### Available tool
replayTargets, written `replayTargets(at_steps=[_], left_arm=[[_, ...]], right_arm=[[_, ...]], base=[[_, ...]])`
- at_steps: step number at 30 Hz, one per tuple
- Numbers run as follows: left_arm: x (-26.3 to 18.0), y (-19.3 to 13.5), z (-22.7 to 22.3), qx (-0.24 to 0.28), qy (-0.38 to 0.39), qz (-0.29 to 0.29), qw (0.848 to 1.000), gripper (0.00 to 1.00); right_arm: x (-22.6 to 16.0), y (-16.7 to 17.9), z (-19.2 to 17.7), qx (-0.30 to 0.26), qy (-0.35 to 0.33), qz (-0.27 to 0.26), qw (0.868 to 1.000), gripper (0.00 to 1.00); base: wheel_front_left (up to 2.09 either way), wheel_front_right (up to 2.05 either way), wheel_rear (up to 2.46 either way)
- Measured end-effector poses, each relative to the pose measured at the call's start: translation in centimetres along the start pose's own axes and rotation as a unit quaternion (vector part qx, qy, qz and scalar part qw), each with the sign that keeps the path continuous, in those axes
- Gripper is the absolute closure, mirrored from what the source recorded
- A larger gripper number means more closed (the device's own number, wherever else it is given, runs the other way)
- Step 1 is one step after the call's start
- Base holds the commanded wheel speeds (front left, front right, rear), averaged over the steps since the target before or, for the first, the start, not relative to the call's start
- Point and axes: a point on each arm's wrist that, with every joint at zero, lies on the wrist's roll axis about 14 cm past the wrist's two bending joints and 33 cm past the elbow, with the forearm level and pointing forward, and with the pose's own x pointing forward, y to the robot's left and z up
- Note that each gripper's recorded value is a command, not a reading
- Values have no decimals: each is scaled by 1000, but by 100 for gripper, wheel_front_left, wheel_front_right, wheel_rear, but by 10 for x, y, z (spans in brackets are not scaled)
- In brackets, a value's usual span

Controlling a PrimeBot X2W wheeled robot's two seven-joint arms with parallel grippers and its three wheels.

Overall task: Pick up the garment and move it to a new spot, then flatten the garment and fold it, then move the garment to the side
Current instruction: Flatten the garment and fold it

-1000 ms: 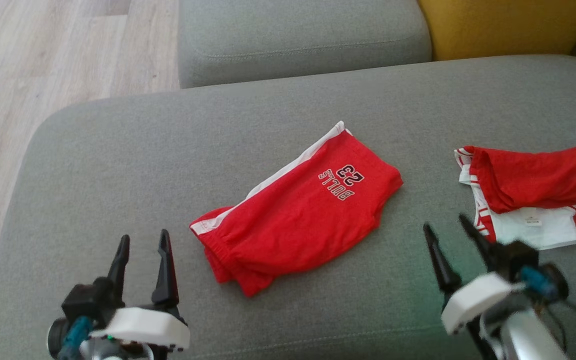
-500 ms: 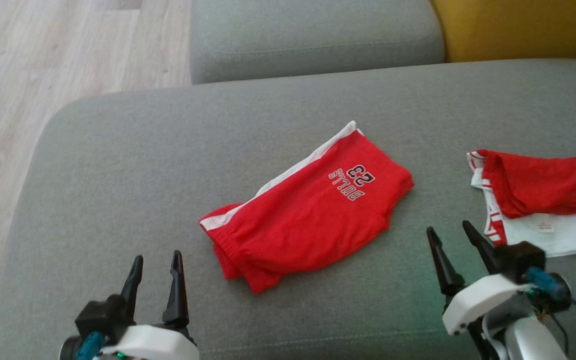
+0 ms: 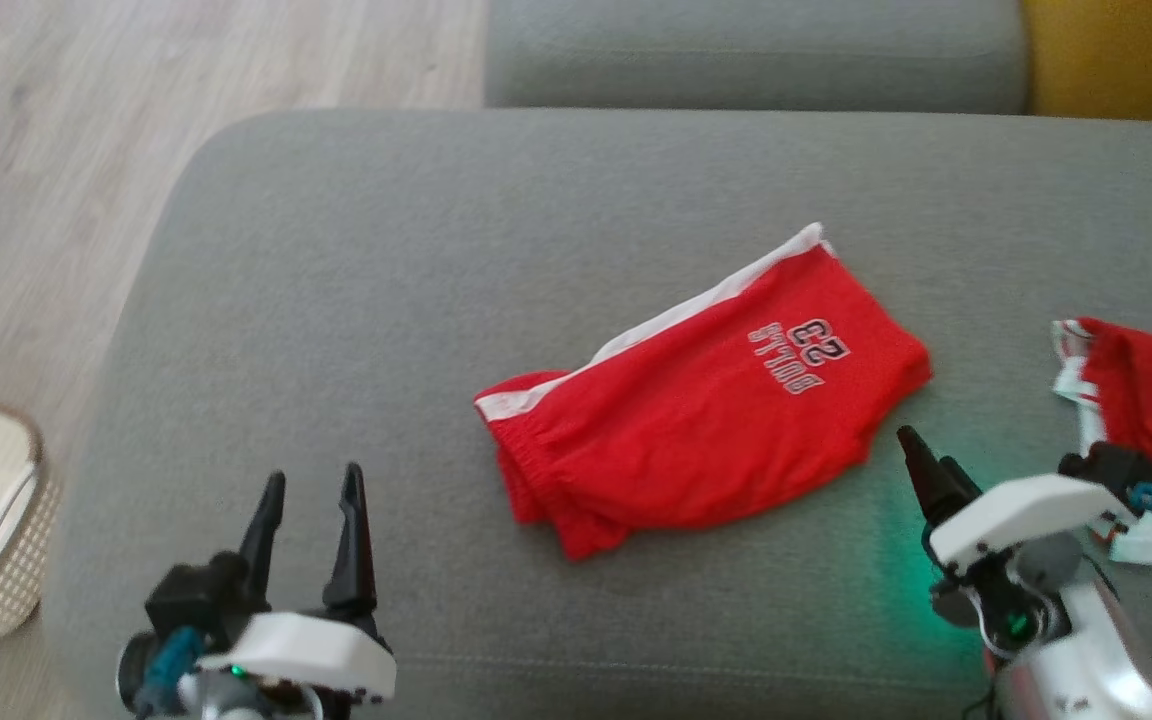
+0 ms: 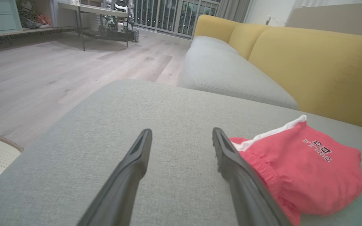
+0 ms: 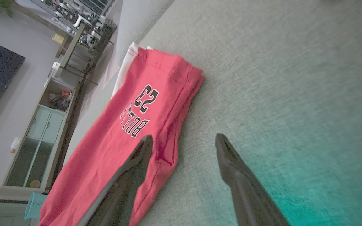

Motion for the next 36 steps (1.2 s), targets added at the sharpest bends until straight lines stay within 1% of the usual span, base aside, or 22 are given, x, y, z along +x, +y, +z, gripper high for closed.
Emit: replayTargets(at_steps=[6,7,10,17,24,25,26,29,31,36], left_arm=[[10,20,11,4,-15,29,999,0],[10,20,11,4,-15,29,999,0],[11,28,12,5,-14,42,999,0],[11,42,7,7,-4,69,998,0],[13,47,7,9,-2,78,997,0],[14,47,7,9,-3,80,997,0],[15,47,8,10,-5,79,997,0],[20,45,14,11,-13,75,997,0],[21,43,16,10,-17,72,997,0],[23,34,20,7,-24,59,998,0]], right_arm=[[38,13,-13,41,52,-10,998,0],[38,13,-13,41,52,-10,998,0],[54,18,-17,43,69,-16,997,0],[85,22,-19,10,112,-30,993,0],[101,32,-22,-24,141,-31,989,0],[102,33,-24,-29,148,-30,988,15],[102,35,-24,-34,154,-28,987,100],[101,33,-28,-39,161,-33,986,100],[99,32,-28,-34,152,-35,987,100],[93,36,-20,4,108,-35,994,100]], base=[[0,0,0],[0,0,0],[0,0,0],[0,0,0],[0,0,0],[0,0,0],[0,0,0],[0,0,0],[0,0,0],[0,0,0]])
